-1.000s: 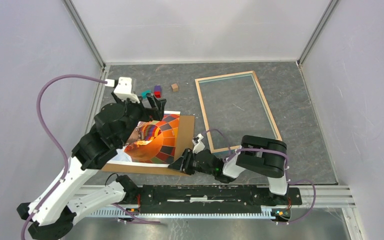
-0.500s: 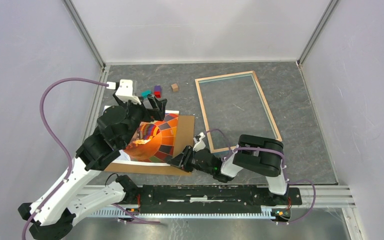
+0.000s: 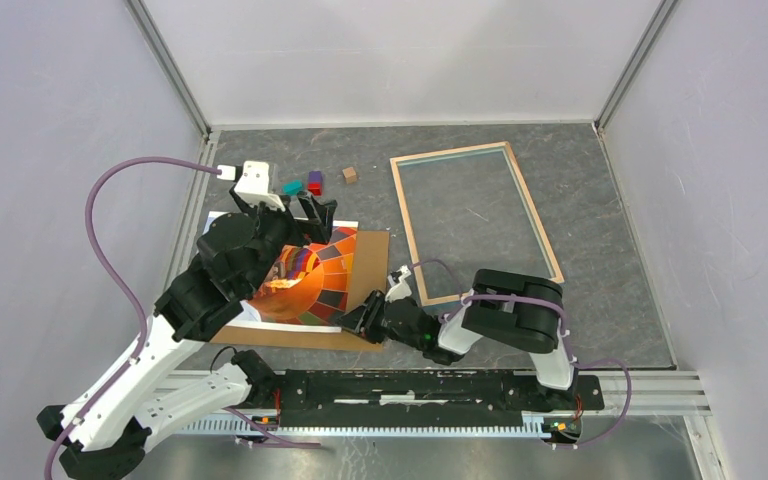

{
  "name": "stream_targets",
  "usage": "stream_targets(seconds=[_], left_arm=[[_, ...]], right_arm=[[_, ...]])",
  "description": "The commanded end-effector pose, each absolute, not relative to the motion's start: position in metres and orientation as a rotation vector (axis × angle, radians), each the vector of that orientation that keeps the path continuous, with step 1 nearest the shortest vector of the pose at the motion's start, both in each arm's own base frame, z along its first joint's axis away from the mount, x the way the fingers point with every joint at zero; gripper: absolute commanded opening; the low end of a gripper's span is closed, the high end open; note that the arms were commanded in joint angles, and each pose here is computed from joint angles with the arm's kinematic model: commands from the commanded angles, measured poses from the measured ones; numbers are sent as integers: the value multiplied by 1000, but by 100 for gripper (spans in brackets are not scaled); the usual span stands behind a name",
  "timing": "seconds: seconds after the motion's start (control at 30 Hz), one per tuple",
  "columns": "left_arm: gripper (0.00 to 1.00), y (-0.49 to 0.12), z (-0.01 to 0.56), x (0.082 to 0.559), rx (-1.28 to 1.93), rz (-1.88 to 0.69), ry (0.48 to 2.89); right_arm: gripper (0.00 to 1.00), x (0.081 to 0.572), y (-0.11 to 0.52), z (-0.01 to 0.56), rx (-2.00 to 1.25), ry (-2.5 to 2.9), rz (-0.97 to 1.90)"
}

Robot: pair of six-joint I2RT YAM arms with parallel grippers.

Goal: Put the photo into the frame
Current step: Pick up the photo at the center of the board, then turn over the photo from the photo frame.

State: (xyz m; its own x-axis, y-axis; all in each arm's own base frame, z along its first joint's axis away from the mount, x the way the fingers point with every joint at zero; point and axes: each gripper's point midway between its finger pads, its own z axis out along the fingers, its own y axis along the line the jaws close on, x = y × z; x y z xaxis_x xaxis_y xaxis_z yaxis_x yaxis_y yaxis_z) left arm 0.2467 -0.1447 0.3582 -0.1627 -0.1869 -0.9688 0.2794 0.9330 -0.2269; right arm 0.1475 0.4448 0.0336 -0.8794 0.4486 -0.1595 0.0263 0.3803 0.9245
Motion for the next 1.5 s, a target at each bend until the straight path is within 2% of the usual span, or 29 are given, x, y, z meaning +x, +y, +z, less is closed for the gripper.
stream_targets(seconds=[0.0,0.07,0.2,0.33,0.5,0.73,0.9,1.0,1.1,1.17,1.3,1.47], left_arm=[[100,-144,370,249,51,-420,1634],[100,-144,369,250,46,-416,1637],[100,-146,367,250,49,-425,1644],[100,-143,368,249,39,-422,1638],[100,-141,368,250,24,-416,1635],[100,-130,372,249,-20,-395,1607],[100,-122,372,250,-53,-364,1601],[100,-124,372,250,-52,-389,1601],[100,-124,373,251,-63,-401,1606],[100,-122,372,252,-75,-400,1605],[100,-114,374,252,-109,-387,1591],[100,-100,378,251,-130,-323,1569]], right_arm=[[35,156,464,44,466,2196,1581],[27,155,470,45,478,2191,1610],[22,158,466,48,489,2165,1585],[0,169,455,50,461,2140,1523],[0,185,441,75,270,2088,1465],[0,246,360,140,-95,1921,1040],[0,286,261,219,-216,1766,531],[0,305,199,275,-353,1686,82],[0,313,161,324,-536,1616,-305],[0,316,164,344,-765,1549,-437],[0,323,183,340,-1166,1391,-602],[0,311,213,243,-1652,1252,-550]])
